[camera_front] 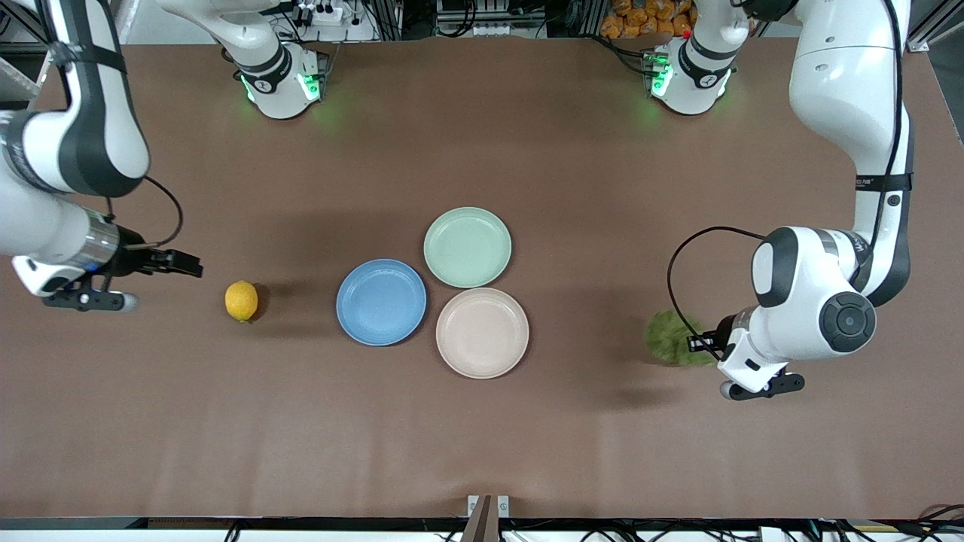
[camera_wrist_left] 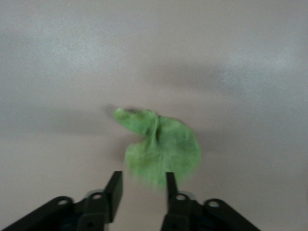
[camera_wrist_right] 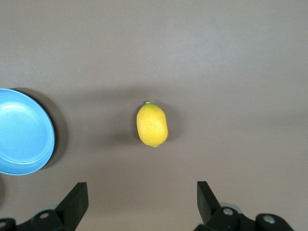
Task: Pick lemon and lettuce from blue and beige plates
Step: 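Open the left gripper to release the lettuce onto the table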
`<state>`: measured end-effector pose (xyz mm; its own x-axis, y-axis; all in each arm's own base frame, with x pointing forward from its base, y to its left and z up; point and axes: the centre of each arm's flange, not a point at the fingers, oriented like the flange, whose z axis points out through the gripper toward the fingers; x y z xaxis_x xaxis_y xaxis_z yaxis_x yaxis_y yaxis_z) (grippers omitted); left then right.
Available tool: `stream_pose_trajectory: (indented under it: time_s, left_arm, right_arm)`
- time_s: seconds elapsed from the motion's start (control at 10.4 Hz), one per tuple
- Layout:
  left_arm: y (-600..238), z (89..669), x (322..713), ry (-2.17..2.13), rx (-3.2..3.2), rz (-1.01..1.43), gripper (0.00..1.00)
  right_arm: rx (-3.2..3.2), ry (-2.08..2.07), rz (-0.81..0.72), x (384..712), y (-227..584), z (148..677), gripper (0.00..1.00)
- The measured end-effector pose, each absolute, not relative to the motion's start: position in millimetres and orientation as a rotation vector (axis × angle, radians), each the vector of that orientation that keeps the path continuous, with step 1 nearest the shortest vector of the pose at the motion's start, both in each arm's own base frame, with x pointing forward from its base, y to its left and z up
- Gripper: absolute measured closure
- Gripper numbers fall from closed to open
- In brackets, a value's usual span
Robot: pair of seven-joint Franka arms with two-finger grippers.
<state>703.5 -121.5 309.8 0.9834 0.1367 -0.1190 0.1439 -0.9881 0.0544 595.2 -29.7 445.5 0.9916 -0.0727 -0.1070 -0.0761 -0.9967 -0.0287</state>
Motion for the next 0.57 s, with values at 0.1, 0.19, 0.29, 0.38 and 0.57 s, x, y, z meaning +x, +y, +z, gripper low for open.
stream_pose_trajectory:
  time_s: [0.1, 0.19, 0.29, 0.38, 0.57]
  left_arm:
    - [-121.5, 311.0, 703.9, 0.217, 3.066, -0.174, 0.34]
    - [-121.9, 314.6, 704.4, 0.216, 3.064, -0.165, 0.21]
    - [-122.7, 320.4, 704.7, 0.213, 3.063, -0.152, 0.07]
    - [-123.1, 329.7, 703.6, 0.211, 3.06, -0.139, 0.0]
    - [-119.0, 349.9, 690.6, 0.2, 3.078, -0.138, 0.0]
  right_arm:
    - [-3.104, 0.114, 0.171, 594.4, -30.9, 464.5, 0.0]
    - [-3.105, 0.114, 0.17, 592.9, -32.2, 483.9, 0.0]
    - [-3.107, 0.117, 0.156, 591.0, -34.6, 500.3, 0.0]
    - [-3.108, 0.123, 0.138, 588.2, -37.7, 513.7, 0.0]
    - [-3.107, 0.126, 0.095, 581.4, -39.7, 537.8, 0.0]
